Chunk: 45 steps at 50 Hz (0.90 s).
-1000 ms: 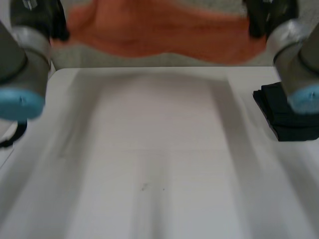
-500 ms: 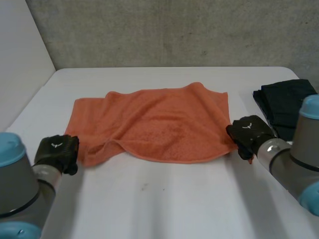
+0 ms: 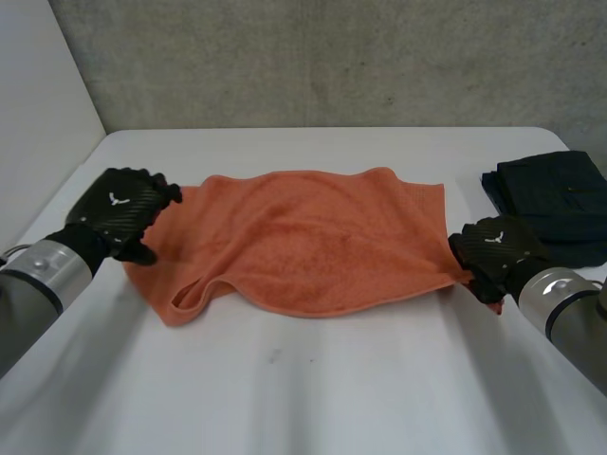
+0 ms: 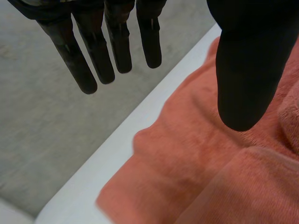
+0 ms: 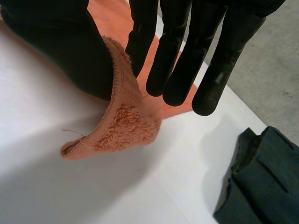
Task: Fold the laundry.
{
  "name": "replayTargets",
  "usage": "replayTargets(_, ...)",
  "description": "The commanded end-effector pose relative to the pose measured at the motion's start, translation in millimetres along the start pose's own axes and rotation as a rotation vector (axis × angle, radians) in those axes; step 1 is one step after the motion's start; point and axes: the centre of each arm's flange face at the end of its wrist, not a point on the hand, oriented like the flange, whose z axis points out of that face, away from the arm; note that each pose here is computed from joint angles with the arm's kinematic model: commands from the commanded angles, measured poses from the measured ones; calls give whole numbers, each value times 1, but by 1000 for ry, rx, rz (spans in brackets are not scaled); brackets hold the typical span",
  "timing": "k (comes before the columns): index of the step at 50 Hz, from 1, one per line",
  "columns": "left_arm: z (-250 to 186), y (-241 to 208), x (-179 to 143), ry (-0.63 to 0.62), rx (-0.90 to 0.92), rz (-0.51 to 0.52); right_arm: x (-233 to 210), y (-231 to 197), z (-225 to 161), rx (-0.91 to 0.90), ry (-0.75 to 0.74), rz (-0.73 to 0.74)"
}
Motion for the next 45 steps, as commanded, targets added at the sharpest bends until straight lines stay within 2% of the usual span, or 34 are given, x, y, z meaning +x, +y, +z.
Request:
replayTargets(1,19,15,6,121,-13,13,16,4,4,-1,30,16)
replayTargets(5,19,23,13,180,-66,88,16,4,4,1,23,17)
replayTargets(9,10,31,22,285,-112,226,19,6,4,-4,32,21)
replayTargets(11,6,34,26,327,-128,257,19,6,4,-5,31,22)
replayTargets(16,-11,47,28,434,-195,285,19,6,5,-2,31,21)
replayTargets(20,-16,49,29,467,-192,286,19,5,5,-1,30,20)
replayTargets(37,-4,58,27,426,-151,353,17,8,5,-11,23,23)
replayTargets(45,8,67,18,292,-172,459,18,8,5,-12,25,24)
